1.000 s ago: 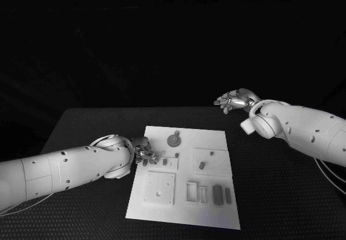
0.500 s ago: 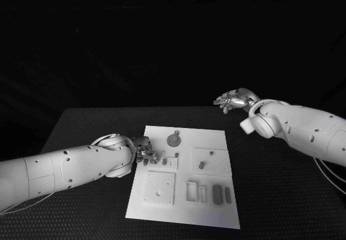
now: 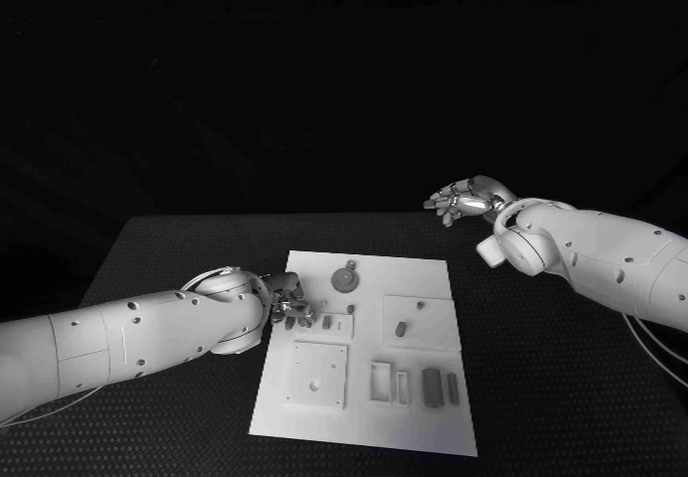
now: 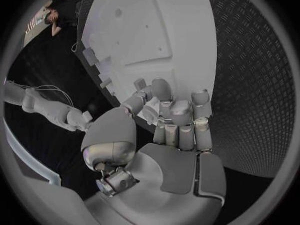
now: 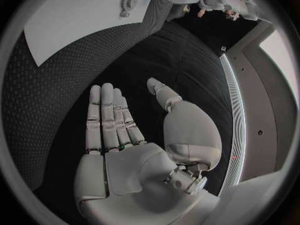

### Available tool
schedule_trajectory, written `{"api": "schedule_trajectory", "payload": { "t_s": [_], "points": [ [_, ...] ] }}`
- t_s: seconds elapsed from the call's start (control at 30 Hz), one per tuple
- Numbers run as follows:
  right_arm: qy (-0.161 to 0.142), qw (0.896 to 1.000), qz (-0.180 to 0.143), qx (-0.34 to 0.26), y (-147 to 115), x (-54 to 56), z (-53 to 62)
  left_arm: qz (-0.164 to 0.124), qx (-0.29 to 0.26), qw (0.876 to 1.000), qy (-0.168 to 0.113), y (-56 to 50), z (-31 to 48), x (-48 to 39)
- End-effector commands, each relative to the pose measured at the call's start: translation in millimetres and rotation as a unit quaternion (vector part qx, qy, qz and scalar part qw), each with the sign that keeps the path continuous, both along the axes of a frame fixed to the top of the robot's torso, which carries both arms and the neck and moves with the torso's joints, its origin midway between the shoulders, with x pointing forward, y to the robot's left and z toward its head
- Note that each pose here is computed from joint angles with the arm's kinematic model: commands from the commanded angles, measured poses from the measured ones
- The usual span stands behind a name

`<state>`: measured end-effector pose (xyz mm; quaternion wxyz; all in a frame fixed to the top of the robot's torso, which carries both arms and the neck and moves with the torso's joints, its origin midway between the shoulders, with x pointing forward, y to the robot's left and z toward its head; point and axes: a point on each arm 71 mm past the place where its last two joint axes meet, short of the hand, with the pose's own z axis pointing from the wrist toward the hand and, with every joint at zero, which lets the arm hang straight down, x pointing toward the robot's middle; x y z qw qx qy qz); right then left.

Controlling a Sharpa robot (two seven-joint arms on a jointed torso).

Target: Assemble the parts on the task board

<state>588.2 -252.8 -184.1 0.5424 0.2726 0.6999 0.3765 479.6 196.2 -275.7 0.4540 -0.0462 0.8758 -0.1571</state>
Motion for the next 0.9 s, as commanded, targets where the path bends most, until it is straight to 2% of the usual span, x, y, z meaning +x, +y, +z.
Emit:
{"api": "schedule_trajectory", "payload": {
  "t_s": [0.03, 0.63, 0.9],
  "points": [
    [0.001, 1.0, 0.008, 0.001, 1.8, -0.4, -0.2, -0.033, 0.024, 0.999, 0.018, -8.4, -8.4, -7.7],
    [0.001, 1.0, 0.009, 0.002, 1.9, -0.5, -0.2, -0.028, 0.049, 0.998, 0.001, -6.7, -5.5, -6.4],
    [0.001, 1.0, 0.009, 0.002, 1.8, -0.4, -0.2, -0.026, 0.053, 0.998, 0.004, -4.4, -5.9, -6.7]
  ]
}}
